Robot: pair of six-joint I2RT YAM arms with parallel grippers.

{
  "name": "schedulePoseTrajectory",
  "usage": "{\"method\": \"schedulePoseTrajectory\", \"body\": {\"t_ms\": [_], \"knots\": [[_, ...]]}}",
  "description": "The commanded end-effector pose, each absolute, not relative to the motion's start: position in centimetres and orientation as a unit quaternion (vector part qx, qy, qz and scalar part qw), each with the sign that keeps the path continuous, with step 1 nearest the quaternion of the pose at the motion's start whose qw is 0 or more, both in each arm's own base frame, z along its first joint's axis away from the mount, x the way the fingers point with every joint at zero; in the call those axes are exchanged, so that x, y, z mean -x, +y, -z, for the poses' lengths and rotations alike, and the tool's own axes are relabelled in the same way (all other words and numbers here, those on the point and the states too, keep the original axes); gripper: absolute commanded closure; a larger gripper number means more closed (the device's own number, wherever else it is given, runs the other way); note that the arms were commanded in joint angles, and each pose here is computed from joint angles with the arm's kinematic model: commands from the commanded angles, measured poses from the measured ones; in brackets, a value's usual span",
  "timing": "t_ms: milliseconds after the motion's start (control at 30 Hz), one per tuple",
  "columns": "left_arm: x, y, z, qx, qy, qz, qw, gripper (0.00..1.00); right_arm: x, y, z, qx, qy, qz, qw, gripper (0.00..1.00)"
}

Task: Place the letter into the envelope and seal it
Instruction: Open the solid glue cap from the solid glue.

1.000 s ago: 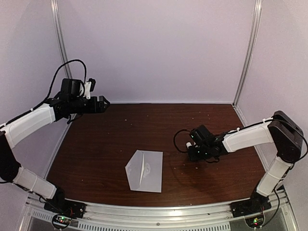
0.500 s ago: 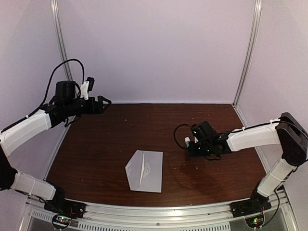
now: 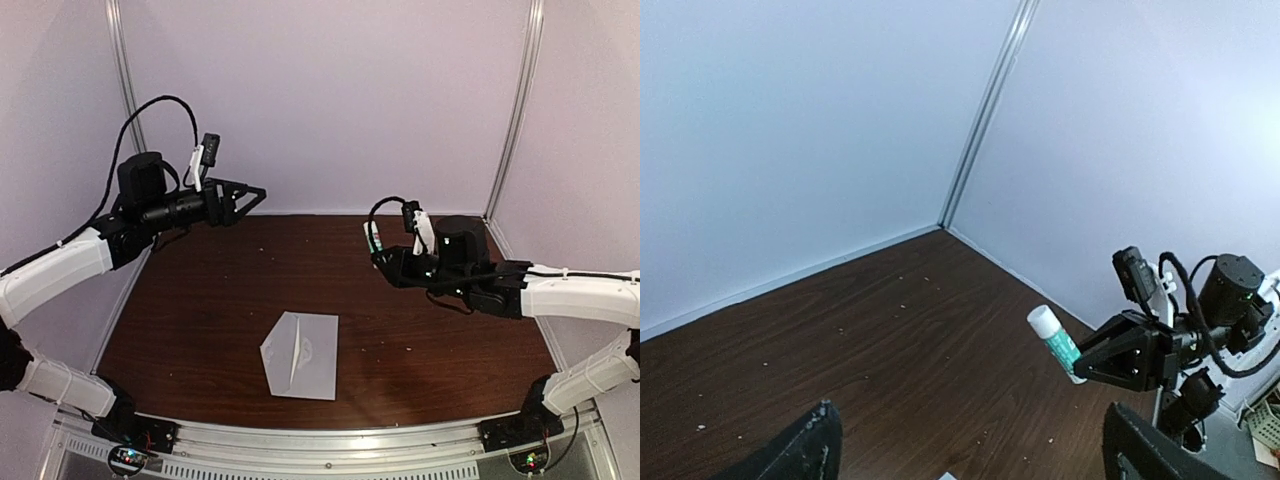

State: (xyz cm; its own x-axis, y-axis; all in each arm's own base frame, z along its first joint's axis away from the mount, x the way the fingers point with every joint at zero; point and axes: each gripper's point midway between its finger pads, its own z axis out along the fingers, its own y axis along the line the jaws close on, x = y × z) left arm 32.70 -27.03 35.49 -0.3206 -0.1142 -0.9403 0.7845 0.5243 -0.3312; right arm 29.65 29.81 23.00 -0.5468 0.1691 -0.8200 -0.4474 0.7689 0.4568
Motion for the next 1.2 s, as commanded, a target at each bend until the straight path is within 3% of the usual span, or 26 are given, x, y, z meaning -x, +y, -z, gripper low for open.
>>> {"method": "schedulePoseTrajectory", "body": {"t_ms": [0, 467, 900, 1000, 1167], "knots": [[-30.0, -29.5, -34.1, -0.294, 0.654, 0.489, 0.496, 0.08, -28.1, 33.6, -29.5, 0.112, 0.741, -0.404, 0.525, 0.99], [-23.4, -32.6, -35.5, -0.386, 0.568, 0.565, 0.457, 0.08, -25.1, 41.1, -33.4, 0.142, 0.673, -0.462, 0.560, 1.00], [-22.5, -33.8, -34.6, -0.395, 0.565, 0.589, 0.422, 0.08, -23.9, 43.2, -33.7, 0.154, 0.656, -0.490, 0.553, 1.00], [-22.2, -33.9, -34.7, -0.396, 0.560, 0.596, 0.418, 0.13, -23.7, 43.8, -33.5, 0.159, 0.656, -0.492, 0.550, 1.00], [-22.2, -34.0, -34.4, -0.391, 0.562, 0.602, 0.411, 0.33, -23.4, 44.4, -33.7, 0.165, 0.652, -0.496, 0.549, 1.00]]}}
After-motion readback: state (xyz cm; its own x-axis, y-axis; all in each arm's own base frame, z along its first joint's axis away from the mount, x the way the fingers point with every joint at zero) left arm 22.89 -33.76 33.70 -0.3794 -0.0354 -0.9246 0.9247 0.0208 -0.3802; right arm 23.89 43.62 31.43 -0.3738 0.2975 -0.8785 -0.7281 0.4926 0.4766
